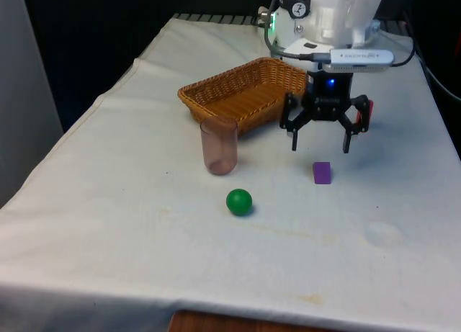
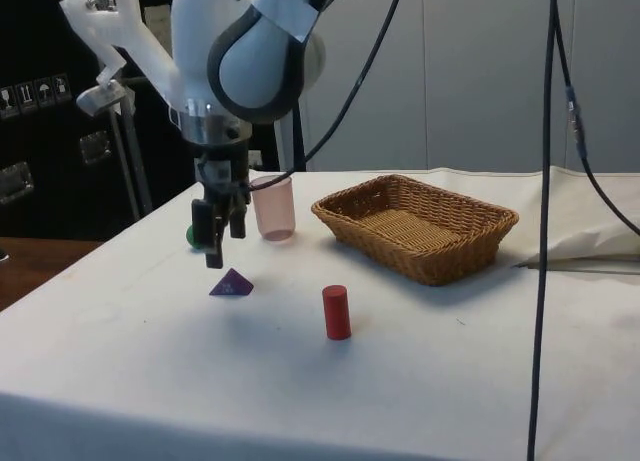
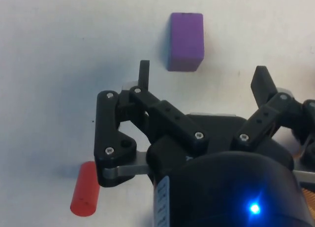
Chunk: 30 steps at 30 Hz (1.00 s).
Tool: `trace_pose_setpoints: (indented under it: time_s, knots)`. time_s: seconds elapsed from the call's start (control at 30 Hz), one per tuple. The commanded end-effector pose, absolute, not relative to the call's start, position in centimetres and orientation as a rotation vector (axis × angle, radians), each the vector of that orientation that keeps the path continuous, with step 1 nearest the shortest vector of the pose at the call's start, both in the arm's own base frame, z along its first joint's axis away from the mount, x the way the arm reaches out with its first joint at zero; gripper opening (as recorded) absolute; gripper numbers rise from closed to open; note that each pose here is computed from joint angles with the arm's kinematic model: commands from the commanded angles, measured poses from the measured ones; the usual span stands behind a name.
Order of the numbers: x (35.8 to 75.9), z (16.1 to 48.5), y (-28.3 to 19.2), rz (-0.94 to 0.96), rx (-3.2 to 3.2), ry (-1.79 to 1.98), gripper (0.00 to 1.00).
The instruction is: Pick up the triangular block and place it into the basket.
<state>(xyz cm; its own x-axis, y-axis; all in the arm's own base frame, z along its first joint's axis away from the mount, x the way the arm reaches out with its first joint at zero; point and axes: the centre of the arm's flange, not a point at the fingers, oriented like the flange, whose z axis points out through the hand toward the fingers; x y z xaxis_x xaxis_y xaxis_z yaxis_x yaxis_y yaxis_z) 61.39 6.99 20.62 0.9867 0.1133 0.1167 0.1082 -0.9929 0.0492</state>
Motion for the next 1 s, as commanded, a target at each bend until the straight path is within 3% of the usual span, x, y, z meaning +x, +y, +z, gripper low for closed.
trace_pose_setpoints:
  time_s: [0.0,0.97]
  knots:
    - [61.5,20.4,7.1,0.191,3.102,0.177,1.00]
    - [61.7,17.8,7.2,0.160,3.103,0.160,1.00]
